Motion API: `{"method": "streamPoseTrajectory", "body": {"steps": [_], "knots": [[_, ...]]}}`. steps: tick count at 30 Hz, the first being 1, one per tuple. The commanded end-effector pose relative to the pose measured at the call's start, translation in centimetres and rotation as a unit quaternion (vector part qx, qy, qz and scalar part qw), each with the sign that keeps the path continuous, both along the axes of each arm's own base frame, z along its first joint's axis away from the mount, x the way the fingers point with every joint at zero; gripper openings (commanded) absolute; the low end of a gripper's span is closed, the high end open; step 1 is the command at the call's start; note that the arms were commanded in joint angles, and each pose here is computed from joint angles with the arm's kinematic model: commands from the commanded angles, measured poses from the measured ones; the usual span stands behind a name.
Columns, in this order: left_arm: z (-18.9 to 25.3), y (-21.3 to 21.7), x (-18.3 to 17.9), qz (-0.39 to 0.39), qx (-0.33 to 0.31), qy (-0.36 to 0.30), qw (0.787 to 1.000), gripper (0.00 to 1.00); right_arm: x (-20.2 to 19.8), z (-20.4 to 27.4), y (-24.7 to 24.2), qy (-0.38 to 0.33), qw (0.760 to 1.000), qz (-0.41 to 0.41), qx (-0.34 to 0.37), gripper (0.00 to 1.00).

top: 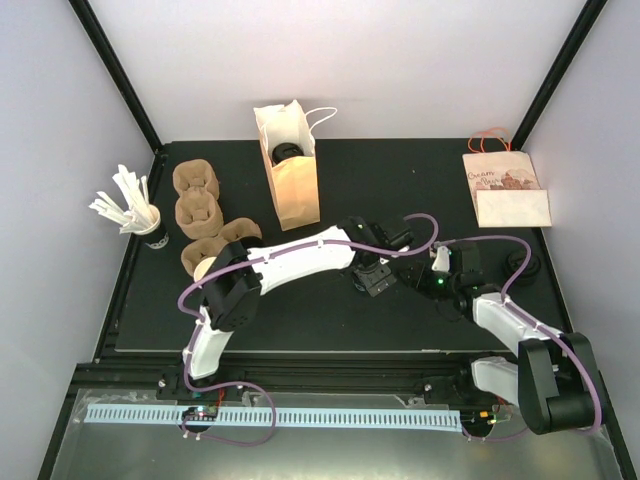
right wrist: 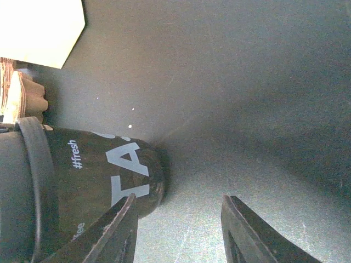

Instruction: Pack the takeout coffee

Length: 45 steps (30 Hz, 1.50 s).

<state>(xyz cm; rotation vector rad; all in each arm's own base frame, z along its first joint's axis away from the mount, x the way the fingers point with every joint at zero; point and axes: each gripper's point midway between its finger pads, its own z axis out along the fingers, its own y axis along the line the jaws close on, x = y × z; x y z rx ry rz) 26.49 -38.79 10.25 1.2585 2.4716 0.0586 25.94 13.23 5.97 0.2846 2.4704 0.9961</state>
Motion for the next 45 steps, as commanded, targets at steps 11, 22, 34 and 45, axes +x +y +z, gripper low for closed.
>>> {"method": "streamPoseTrajectory", "body": {"steps": [11, 22, 34, 45], "knots": [[8.5, -0.3, -0.1, 0.012, -0.112, 0.006, 0.994, 0.99, -0.1, 2.7, 1.1, -0.036, 0.998, 0.055, 0.004, 0.56], [8.5, 5.4, 0.6, 0.095, -0.255, 0.060, 0.960, 0.92, 0.5, 8.3, 0.8, -0.084, 0.984, 0.103, -0.116, 0.69], [6.1, 6.9, -0.2, 0.123, -0.439, 0.173, 0.873, 0.75, 1.3, 10.2, 6.1, -0.082, 0.925, 0.219, -0.300, 0.86], [3.0, 6.1, 0.6, 0.146, -0.469, 0.220, 0.843, 0.61, 0.6, 8.5, 8.3, -0.067, 0.896, 0.279, -0.341, 0.87]]}}
